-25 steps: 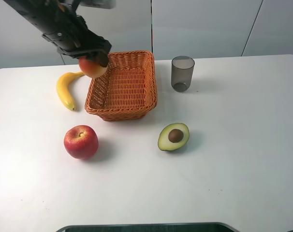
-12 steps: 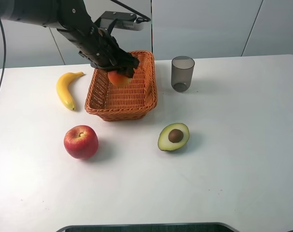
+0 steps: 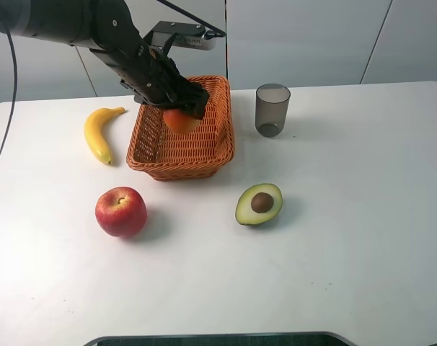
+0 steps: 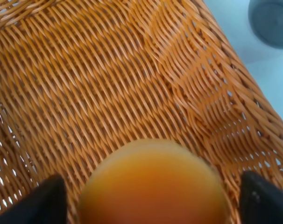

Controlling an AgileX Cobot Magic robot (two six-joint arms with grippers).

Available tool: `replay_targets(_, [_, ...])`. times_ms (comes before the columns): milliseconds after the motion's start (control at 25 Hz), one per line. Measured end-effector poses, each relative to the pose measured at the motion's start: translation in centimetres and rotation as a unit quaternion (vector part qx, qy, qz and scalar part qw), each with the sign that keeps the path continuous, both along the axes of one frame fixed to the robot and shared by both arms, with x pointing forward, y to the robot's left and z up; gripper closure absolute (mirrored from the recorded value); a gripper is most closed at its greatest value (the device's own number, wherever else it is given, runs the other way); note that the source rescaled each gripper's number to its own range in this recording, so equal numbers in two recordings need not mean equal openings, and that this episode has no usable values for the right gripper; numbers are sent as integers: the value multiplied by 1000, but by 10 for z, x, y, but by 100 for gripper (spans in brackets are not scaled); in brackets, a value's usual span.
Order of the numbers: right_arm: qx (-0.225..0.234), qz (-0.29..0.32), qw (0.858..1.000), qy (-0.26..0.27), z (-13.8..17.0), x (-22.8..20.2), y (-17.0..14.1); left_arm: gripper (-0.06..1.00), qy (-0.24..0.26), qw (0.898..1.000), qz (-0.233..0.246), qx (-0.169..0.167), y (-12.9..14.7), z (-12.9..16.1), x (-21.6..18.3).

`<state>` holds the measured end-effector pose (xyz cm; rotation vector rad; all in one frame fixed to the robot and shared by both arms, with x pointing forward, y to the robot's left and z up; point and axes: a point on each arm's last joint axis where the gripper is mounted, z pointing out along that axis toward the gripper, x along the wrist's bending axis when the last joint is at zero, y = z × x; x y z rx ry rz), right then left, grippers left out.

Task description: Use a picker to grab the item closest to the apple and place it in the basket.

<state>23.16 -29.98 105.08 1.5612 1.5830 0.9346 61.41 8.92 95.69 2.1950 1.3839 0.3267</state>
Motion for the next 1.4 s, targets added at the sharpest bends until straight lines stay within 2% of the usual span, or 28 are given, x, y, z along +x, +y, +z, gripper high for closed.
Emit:
replay_targets(80, [0,0,1000,0,0,0,0,-1,0,1000,0,0,0,0,0])
replay_targets(640, [0,0,1000,0,0,0,0,-5,13,1000,-1,6,1,2,-3])
replay_targets(1000, [0,0,1000,0,0,0,0,-5,13,1000,-6,8,11,47,-20])
replay_targets(1160, [0,0,1000,0,0,0,0,-5,7,1000,6,6,34,72,-39])
replay_targets(1400, [0,0,1000,0,0,0,0,-5,-8,997,74,2,105,98,-82])
